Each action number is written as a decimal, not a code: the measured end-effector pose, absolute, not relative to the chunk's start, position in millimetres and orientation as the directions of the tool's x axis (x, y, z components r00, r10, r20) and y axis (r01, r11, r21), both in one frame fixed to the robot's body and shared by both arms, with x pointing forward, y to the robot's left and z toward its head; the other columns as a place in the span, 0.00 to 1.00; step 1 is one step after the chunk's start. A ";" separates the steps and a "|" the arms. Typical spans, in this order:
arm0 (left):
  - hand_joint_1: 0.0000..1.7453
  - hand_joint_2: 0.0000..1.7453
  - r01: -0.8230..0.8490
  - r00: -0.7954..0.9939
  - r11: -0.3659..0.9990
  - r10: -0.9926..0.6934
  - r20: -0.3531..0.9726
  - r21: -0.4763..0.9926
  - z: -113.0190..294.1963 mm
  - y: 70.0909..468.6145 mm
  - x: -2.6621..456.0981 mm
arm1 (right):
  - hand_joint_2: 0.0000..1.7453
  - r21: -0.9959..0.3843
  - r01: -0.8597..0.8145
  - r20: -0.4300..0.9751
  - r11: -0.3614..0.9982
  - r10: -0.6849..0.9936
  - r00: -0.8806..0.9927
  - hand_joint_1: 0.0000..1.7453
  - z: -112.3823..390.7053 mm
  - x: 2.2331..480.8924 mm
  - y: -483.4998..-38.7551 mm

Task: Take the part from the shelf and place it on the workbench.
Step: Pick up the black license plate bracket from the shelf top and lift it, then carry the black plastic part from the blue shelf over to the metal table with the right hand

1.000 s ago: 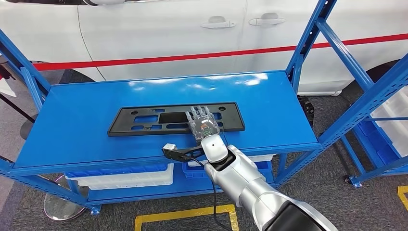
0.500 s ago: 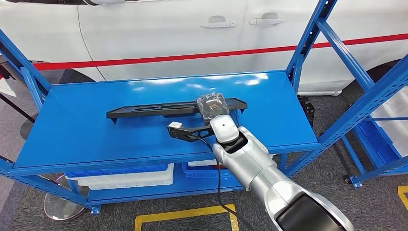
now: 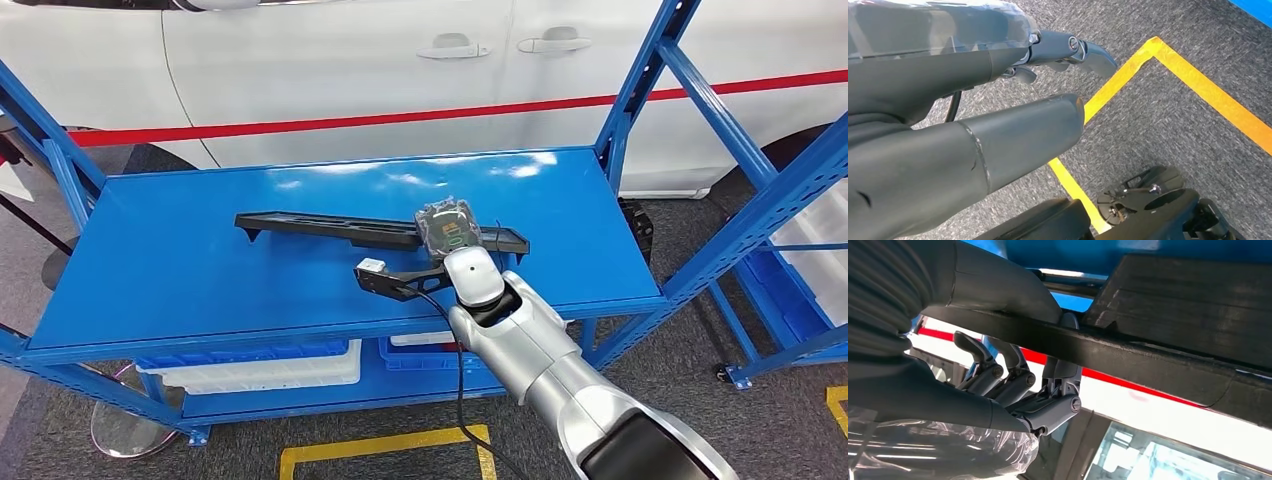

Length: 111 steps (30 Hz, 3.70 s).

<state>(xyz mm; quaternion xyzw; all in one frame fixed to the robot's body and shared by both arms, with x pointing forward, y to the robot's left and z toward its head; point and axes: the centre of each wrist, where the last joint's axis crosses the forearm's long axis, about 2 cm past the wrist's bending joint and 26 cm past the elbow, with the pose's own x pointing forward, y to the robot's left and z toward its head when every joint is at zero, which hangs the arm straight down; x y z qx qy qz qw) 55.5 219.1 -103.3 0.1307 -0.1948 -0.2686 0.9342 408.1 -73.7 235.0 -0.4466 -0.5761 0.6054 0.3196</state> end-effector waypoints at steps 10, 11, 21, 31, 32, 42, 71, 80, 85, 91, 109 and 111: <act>0.00 0.00 0.452 0.780 0.821 -0.554 0.291 0.349 -103.3 219.1 55.4 | 1.00 -0.983 0.145 -0.164 -0.114 0.902 -0.399 1.00 229.7 407.3 -76.9; 0.00 0.00 0.452 0.780 0.821 -0.554 0.291 0.349 -103.3 219.1 55.4 | 1.00 -0.983 0.146 -0.164 -0.114 0.902 -0.399 1.00 229.6 407.3 -76.9; 0.00 0.00 0.446 0.784 0.823 -0.549 0.291 0.351 -103.3 219.1 55.2 | 1.00 -0.983 0.180 -0.045 0.031 0.915 -0.401 1.00 232.5 407.0 -80.9; 0.00 0.00 0.395 0.810 0.846 -0.504 0.298 0.356 -103.9 220.2 49.8 | 1.00 -0.748 0.199 0.443 0.634 0.699 -0.562 1.00 307.0 396.7 -118.3; 0.00 0.00 0.388 0.815 0.850 -0.498 0.298 0.357 -104.0 220.4 49.3 | 1.00 -0.704 0.211 0.467 0.678 0.666 -0.581 1.00 315.8 393.8 -126.7; 0.00 0.00 0.362 0.830 0.860 -0.473 0.296 0.359 -104.2 221.4 48.3 | 1.00 -0.492 0.303 0.516 0.816 0.554 -0.654 1.00 334.4 367.3 -191.3; 0.00 1.00 0.034 0.802 0.976 -0.156 0.576 0.217 -105.4 220.5 43.2 | 1.00 0.016 0.040 0.669 0.999 0.019 -0.743 1.00 233.4 245.5 -214.6; 0.00 1.00 -0.046 0.772 0.993 -0.032 0.635 0.107 -106.1 221.1 43.7 | 1.00 0.021 0.039 0.692 0.999 0.014 -0.722 1.00 223.4 236.7 -218.9; 0.00 1.00 -0.057 0.811 0.992 -0.019 0.585 0.111 -109.3 246.7 42.6 | 1.00 0.012 -0.008 0.695 1.000 -0.014 -0.719 1.00 225.9 239.6 -218.3; 0.00 1.00 -0.071 0.818 0.989 -0.018 0.574 0.132 -110.5 261.0 40.9 | 1.00 0.000 -0.010 0.703 1.000 -0.007 -0.712 1.00 224.1 241.1 -219.5; 0.00 1.00 -0.141 0.799 0.987 0.066 0.598 0.080 -111.1 264.6 39.6 | 1.00 -0.041 -0.028 0.745 0.999 0.012 -0.667 1.00 212.6 240.4 -217.0; 0.00 1.00 -0.146 0.798 0.986 0.072 0.598 0.077 -111.1 264.7 39.5 | 1.00 -0.038 -0.028 0.746 0.999 0.010 -0.666 1.00 211.6 239.4 -216.3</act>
